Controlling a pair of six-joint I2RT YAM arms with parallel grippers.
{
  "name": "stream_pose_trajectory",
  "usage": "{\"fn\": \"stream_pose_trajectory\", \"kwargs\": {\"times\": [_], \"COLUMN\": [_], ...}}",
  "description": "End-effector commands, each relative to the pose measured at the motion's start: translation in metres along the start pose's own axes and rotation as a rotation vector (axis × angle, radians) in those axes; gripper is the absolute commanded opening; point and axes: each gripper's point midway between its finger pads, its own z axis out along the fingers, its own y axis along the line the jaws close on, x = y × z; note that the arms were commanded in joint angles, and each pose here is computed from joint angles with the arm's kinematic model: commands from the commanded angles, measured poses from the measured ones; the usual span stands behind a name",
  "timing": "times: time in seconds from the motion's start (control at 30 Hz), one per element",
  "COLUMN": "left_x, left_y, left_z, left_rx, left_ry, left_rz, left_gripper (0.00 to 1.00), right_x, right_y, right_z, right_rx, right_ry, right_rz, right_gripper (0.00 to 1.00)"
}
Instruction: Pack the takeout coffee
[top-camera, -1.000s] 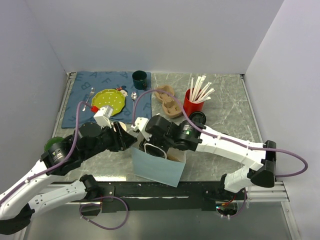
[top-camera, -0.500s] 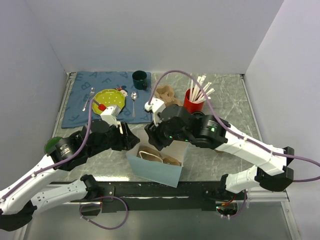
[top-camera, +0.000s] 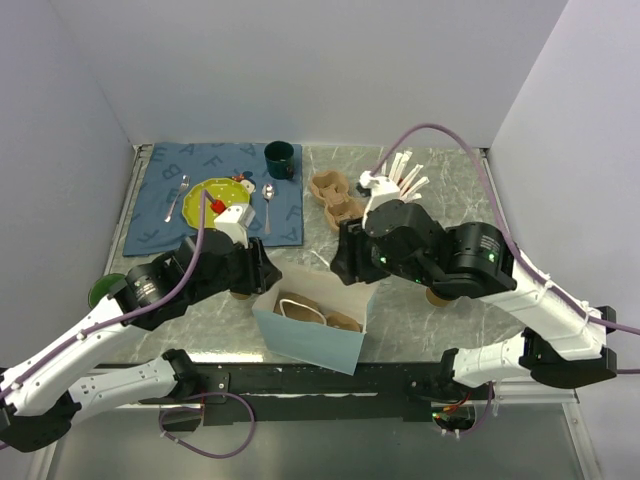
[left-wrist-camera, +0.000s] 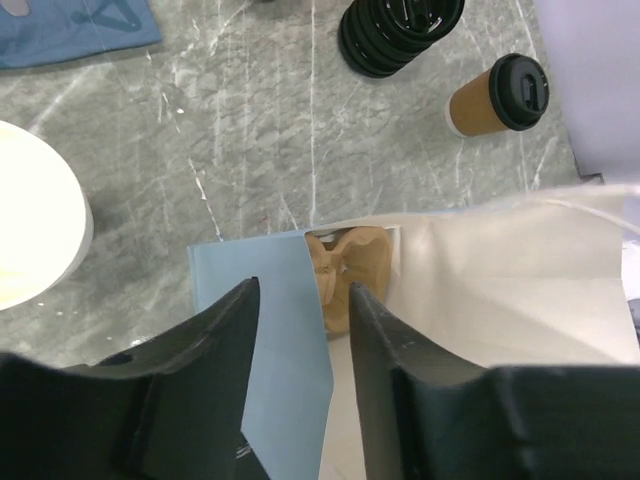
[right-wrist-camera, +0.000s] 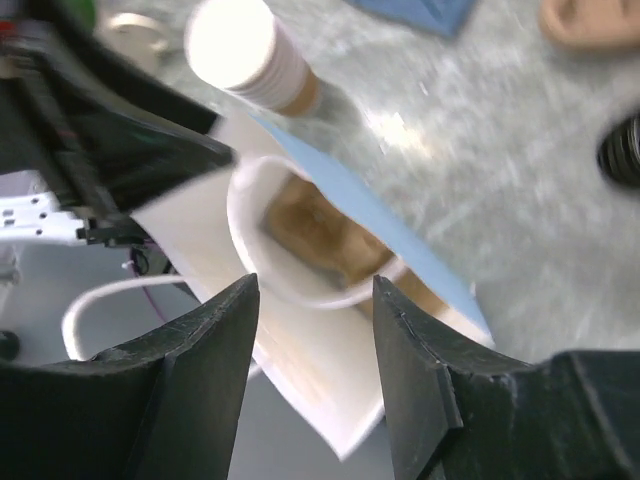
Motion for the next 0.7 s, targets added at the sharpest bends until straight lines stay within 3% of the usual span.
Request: {"fn": "stream_pose_trajectory", "kwargs": {"times": [0.0,0.13,0.3,0.67], "left_x": [-0.021,-0.018,-0.018,-0.017], "left_y": [-0.012,-0.011,-0.013,-0.016], "left_z": [-0.015,-0.015,-0.015,-0.015], "left_rx": [0.045,0.044,0.053,0.064], "left_ry": [-0.061,-0.050,-0.054,-0.043], "left_rz": [0.017,0.025,0.007,-0.013], "left_gripper": [0.41,0.18,0.01,0.01], "right_x": [0.030,0.051,0.078,0.105], "right_y": [-0.044,-0.063,-0.072,-0.079], "right_z": [-0.027,-0.037,-0.028,-0.007], "right_rx": [0.203,0.281,0.334,0.417], "right_ry": [0.092,0.158,0.230,0.353], "right_rz": [0.163,0.199,0.233,0.214], "right_gripper": [0.56,0.55,0.54,0.53]}}
